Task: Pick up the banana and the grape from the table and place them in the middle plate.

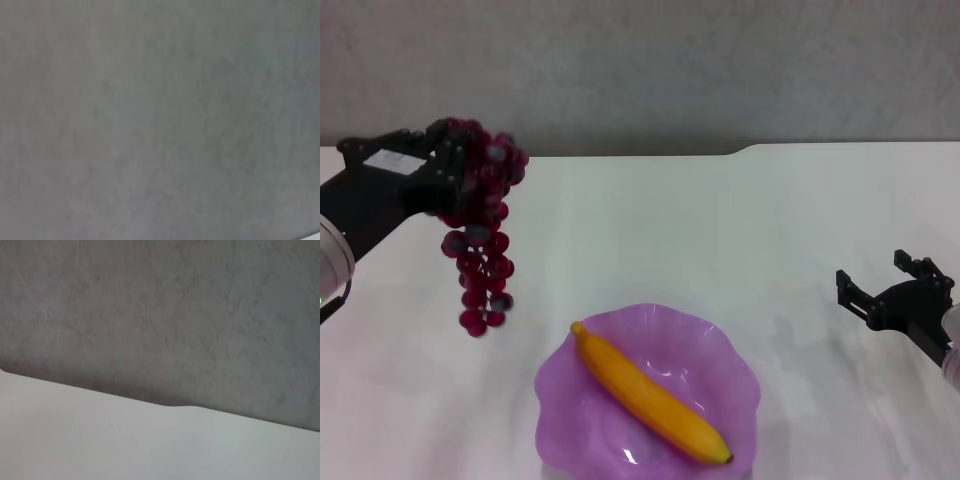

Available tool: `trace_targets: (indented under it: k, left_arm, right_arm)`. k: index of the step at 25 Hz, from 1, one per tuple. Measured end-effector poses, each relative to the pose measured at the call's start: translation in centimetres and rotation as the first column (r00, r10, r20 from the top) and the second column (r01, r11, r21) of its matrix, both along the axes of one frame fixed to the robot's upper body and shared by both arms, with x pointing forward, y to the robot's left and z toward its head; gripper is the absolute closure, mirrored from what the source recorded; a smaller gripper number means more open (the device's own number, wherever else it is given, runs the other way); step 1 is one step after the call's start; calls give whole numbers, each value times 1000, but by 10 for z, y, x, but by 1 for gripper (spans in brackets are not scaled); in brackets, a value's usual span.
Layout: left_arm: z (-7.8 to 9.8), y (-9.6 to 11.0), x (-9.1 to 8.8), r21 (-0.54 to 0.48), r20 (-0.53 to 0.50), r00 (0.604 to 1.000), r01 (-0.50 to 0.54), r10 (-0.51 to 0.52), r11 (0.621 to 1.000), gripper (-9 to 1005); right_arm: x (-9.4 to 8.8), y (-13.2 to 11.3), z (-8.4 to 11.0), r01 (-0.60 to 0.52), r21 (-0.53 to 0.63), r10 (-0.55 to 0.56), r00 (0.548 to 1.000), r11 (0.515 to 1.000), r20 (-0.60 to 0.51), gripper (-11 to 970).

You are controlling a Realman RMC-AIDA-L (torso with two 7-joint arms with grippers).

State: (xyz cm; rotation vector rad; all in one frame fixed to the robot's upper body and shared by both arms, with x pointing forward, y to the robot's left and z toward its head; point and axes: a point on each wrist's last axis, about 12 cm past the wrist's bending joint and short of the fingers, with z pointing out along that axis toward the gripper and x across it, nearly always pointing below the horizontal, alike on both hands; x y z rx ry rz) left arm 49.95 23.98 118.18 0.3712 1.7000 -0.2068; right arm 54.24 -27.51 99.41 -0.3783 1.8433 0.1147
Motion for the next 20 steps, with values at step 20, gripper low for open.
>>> trace_targets:
  k: [20]
  left_arm:
    - [-15, -23, -24, -108, -46, 867, 489, -496, 865, 880]
  right_arm:
    - [1, 0, 1, -2, -4, 2, 1000, 1000, 4, 77]
